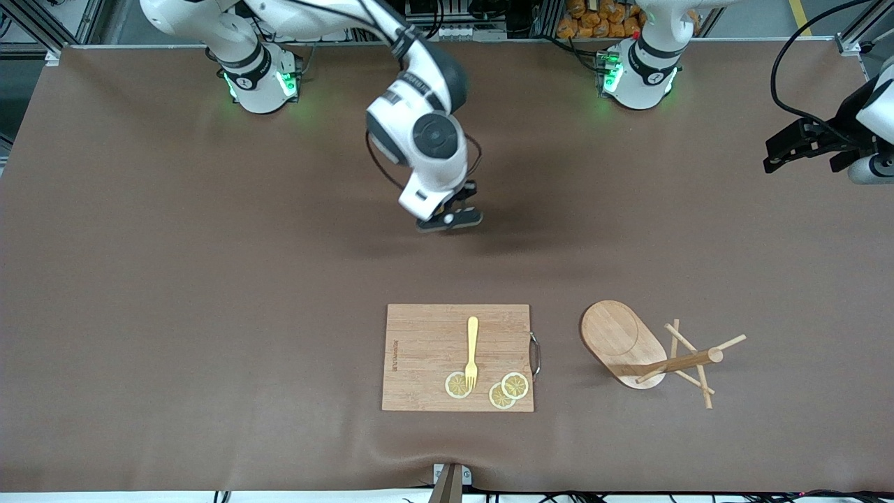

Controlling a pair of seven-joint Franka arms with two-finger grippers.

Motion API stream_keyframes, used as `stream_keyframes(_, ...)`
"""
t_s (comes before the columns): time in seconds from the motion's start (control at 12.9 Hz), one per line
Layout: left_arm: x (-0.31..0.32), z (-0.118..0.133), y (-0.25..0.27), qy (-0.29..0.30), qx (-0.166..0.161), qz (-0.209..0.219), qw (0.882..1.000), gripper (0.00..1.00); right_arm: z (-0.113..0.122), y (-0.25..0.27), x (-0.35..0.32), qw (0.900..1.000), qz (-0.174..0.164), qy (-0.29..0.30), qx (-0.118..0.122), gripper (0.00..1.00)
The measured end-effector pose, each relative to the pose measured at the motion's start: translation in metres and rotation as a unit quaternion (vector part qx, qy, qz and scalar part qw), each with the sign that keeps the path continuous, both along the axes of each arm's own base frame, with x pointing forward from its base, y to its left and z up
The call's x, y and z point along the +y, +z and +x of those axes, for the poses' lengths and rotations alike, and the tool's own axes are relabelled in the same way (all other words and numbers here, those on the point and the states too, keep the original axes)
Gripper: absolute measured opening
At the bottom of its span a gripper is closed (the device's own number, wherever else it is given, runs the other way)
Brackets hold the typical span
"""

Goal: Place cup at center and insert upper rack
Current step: 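Lift the teal mug with the right gripper and carry it toward table center, then lower the teal mug onto the table center with the right gripper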

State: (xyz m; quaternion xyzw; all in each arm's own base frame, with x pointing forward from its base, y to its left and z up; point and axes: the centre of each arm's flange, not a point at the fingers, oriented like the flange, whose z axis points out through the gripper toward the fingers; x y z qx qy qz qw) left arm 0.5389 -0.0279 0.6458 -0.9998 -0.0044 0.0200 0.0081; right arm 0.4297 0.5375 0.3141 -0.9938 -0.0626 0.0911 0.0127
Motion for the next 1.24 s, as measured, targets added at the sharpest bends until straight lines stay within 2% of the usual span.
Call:
stream_keyframes(0.15,0.001,0.000,0.001,0.001,-0.001,0.000,1.000,1.00,-0.031,-0.007,0.023,1.000,-0.008,0.004,0.001,0.05)
stream_keyframes(0.31,0.001,0.000,0.001,0.001,-0.001,0.000,1.000,1.00,-0.040,-0.015,0.030,1.000,-0.010,0.012,0.000,0.05)
stream_keyframes(0.62,-0.002,0.000,0.001,-0.003,-0.002,0.010,1.000,1.00,-0.046,-0.041,0.041,1.000,-0.001,0.018,-0.014,0.05)
stream_keyframes(0.77,-0.005,0.000,0.001,-0.007,-0.002,0.012,1.000,1.00,-0.044,-0.053,0.039,0.999,-0.012,0.029,-0.027,0.05)
stream_keyframes(1.24,-0.003,0.000,0.003,-0.005,-0.005,0.012,1.000,1.00,-0.041,-0.056,0.039,0.998,-0.015,0.035,-0.040,0.05)
